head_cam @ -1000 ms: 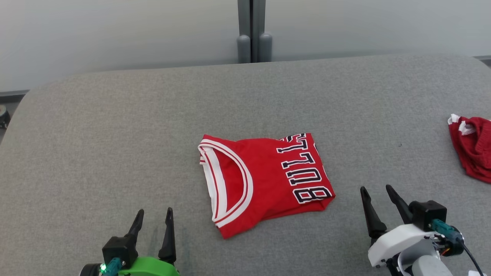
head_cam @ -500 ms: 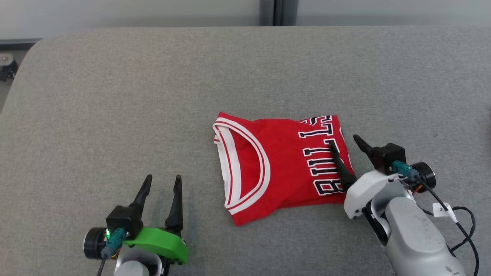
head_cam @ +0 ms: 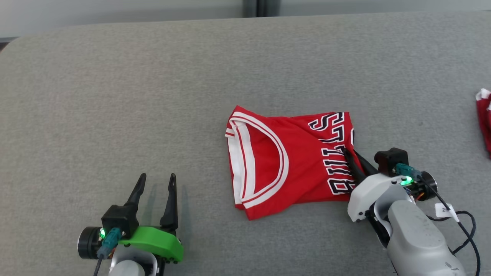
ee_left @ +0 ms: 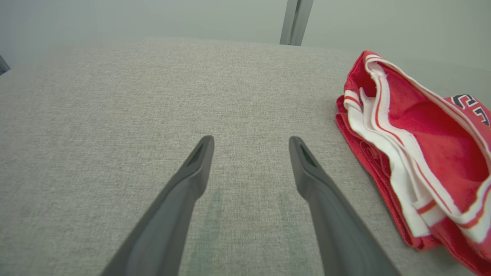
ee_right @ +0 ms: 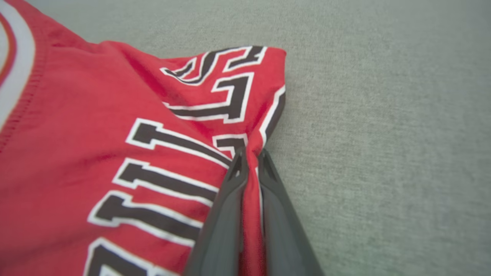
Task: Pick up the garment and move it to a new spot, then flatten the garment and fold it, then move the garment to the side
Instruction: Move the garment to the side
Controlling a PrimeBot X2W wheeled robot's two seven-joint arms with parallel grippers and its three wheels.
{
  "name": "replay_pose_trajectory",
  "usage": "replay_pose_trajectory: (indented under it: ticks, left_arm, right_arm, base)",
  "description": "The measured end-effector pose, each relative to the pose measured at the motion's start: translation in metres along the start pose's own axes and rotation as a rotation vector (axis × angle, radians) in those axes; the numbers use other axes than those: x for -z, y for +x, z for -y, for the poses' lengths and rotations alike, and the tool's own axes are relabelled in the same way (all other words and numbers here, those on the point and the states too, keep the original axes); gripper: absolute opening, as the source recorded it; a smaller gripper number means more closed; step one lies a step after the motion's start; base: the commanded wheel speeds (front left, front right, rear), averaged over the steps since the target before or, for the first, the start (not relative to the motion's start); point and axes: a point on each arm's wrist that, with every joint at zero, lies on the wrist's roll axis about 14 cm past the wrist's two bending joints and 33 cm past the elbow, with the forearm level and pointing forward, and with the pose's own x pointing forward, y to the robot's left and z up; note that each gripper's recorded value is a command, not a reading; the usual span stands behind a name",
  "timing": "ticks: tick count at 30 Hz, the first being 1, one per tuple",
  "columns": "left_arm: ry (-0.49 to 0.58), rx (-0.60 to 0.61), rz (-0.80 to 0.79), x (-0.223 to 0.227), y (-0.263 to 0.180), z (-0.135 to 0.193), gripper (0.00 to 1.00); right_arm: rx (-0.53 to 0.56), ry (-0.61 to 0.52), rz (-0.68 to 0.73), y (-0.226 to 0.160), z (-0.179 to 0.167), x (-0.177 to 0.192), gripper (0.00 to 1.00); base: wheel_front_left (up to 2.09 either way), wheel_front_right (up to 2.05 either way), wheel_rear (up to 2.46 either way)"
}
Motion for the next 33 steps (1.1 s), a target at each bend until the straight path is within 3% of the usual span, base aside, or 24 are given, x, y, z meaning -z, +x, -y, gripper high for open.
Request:
replay_pose_trajectory:
  ticks: [11,23,28,33]
  left_arm:
    - [0.016,0.305,-0.015,0.006,0.032,0.098,1.00]
    - [0.023,0.600,-0.060,0.023,0.037,0.198,1.00]
    - [0.028,0.651,-0.069,0.029,0.040,0.215,1.00]
    - [0.027,0.644,-0.095,0.042,0.051,0.209,1.00]
  right_arm:
    - [0.268,0.042,0.043,-0.076,0.089,0.002,0.00]
    - [0.501,0.102,0.080,-0.161,0.146,0.010,0.00]
    - [0.568,0.108,0.096,-0.179,0.163,0.008,0.00]
    - [0.560,0.035,0.124,-0.161,0.174,-0.019,0.00]
  base:
    - [0.00,0.00,0.00]
    - [0.00,0.00,0.00]
    - [0.00,0.00,0.00]
    - [0.00,0.00,0.00]
